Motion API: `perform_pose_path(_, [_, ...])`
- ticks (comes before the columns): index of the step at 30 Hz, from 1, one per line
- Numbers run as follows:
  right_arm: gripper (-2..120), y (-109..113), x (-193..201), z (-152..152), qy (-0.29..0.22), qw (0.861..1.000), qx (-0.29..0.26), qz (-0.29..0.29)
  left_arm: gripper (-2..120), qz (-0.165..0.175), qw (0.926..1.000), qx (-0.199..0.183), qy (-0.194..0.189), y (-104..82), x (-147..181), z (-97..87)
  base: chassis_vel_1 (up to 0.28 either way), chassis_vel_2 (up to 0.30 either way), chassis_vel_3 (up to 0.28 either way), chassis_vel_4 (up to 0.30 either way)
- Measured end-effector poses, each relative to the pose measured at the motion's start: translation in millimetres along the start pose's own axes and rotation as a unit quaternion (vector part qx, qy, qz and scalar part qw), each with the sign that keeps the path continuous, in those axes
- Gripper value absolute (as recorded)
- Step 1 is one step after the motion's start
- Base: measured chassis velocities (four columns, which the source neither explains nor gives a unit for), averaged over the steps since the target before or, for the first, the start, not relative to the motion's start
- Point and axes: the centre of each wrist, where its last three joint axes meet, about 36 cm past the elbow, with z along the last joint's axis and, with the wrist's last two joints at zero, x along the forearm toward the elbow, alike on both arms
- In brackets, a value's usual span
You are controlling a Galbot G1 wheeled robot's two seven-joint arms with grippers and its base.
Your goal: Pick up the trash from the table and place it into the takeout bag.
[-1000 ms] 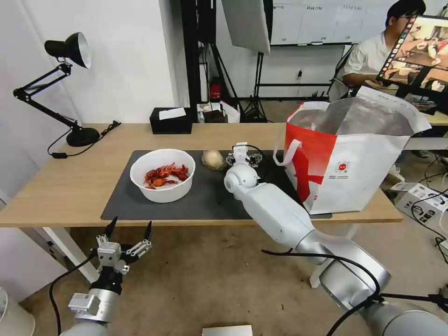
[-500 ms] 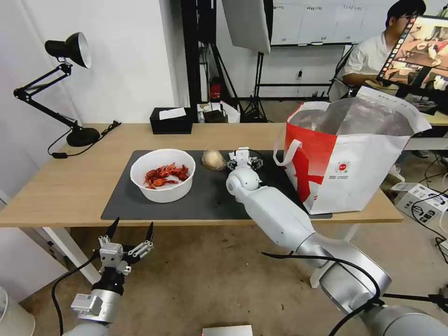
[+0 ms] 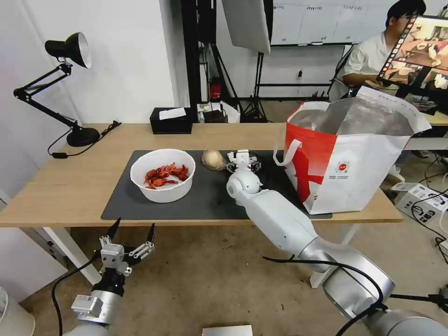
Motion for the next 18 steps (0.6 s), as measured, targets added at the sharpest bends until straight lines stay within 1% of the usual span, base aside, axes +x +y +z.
perform_pose_path(1, [89, 0.0, 0.0, 0.0, 0.0, 1.0, 0.0, 0.0, 100, 0.0, 1.0, 0.0, 0.0, 0.0, 0.0, 0.0, 0.0, 0.0, 0.0, 0.0])
perform_pose_path(3, [78, -1.6, -0.2, -0.1, 0.001, 1.0, 0.0, 0.001, 100, 0.001, 1.0, 0.0, 0.0, -1.2, 0.0, 0.3, 0.0, 0.0, 0.0, 0.0])
perform_pose_path(4, [78, -1.6, -0.2, -0.1, 0.001, 1.0, 0.0, 0.001, 100, 0.001, 1.0, 0.0, 0.0, -1.2, 0.0, 0.3, 0.0, 0.0, 0.0, 0.0])
perform_pose_path(6, [67, -2.9, -0.7, 0.0, 0.002, 1.0, 0.0, 0.001, 100, 0.002, 1.0, 0.001, 0.0, -1.6, -0.5, 0.3, 0.0, 0.0, 0.0, 0.0])
perform_pose_path(7, [67, -2.9, -0.7, 0.0, 0.002, 1.0, 0.0, 0.001, 100, 0.002, 1.0, 0.001, 0.0, -1.6, -0.5, 0.3, 0.0, 0.0, 0.0, 0.0])
perform_pose_path(10, [51, -3.2, -0.8, 0.8, 0.002, 1.0, 0.0, 0.001, 100, 0.003, 1.0, -0.001, -0.001, -1.2, -0.8, -0.1, 0.0, 0.0, 0.0, 0.0])
perform_pose_path(11, [51, -3.2, -0.8, 0.8, 0.002, 1.0, 0.0, 0.001, 100, 0.003, 1.0, -0.001, -0.001, -1.2, -0.8, -0.1, 0.0, 0.0, 0.0, 0.0])
perform_pose_path(13, [41, -2.9, -0.7, 1.6, 0.003, 1.0, -0.001, 0.0, 100, 0.004, 1.0, -0.001, -0.001, -0.9, -1.0, -0.5, 0.0, 0.0, 0.0, 0.0])
perform_pose_path(14, [41, -2.9, -0.7, 1.6, 0.003, 1.0, -0.001, 0.0, 100, 0.004, 1.0, -0.001, -0.001, -0.9, -1.0, -0.5, 0.0, 0.0, 0.0, 0.0])
perform_pose_path(15, [38, -2.6, -0.6, 2.0, 0.004, 1.0, -0.001, 0.0, 100, 0.005, 1.0, -0.002, -0.001, -0.8, -1.0, -0.6, 0.0, 0.0, 0.0, 0.0])
perform_pose_path(16, [31, -2.2, -0.1, 2.2, 0.004, 1.0, -0.001, -0.001, 100, 0.005, 1.0, -0.002, -0.001, -0.8, -1.0, -0.6, 0.0, 0.0, 0.0, 0.0])
perform_pose_path(18, [23, -1.6, 1.0, 2.0, 0.004, 1.0, -0.003, -0.003, 100, 0.006, 1.0, -0.001, -0.001, -1.3, -0.9, -0.9, 0.0, 0.0, 0.0, 0.0])
